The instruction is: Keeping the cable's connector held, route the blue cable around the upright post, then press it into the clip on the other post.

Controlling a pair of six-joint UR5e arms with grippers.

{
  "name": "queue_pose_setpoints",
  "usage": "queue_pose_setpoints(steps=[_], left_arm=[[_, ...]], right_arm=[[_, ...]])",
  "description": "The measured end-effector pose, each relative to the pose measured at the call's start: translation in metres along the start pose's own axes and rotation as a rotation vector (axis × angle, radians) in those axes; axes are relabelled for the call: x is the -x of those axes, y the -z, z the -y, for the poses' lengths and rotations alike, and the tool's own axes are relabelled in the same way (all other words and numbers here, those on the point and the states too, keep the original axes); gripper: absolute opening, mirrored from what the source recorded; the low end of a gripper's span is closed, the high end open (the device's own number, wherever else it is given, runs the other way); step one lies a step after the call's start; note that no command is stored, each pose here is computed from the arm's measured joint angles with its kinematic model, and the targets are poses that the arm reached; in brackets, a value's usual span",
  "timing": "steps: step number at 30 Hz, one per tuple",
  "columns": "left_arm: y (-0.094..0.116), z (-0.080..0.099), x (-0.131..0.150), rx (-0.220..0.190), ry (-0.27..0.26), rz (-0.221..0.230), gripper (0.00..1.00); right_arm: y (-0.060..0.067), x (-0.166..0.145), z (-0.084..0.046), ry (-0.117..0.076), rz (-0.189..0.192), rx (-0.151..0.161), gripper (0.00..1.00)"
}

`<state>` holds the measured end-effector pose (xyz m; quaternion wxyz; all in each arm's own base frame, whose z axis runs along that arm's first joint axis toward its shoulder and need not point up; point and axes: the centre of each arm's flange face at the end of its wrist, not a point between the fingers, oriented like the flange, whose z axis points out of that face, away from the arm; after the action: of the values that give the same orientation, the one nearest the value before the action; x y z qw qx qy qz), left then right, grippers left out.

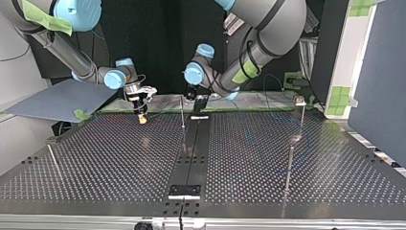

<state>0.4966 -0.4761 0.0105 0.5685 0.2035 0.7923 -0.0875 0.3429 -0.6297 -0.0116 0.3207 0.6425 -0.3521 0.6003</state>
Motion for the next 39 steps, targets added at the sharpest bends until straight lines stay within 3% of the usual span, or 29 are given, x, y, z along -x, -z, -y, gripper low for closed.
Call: queue_pose_setpoints(steps=[16,23,39], left_arm=[[0.005,0.011,-0.001,-0.014,-0.002,0.001,1.0],[0.009,0.01,-0.01,-0.011,0.023,0.011,1.0],[0.007,0.006,-0.01,0.017,0.065,0.061,1.0]], right_arm=[[0.0,0.001,0.0,0.001,0.002,0.0,0.0],[0.0,0.001,0.0,0.001,0.002,0.0,0.0],[0.0,0.002,-0.001,0.0,0.002,0.001,0.0]])
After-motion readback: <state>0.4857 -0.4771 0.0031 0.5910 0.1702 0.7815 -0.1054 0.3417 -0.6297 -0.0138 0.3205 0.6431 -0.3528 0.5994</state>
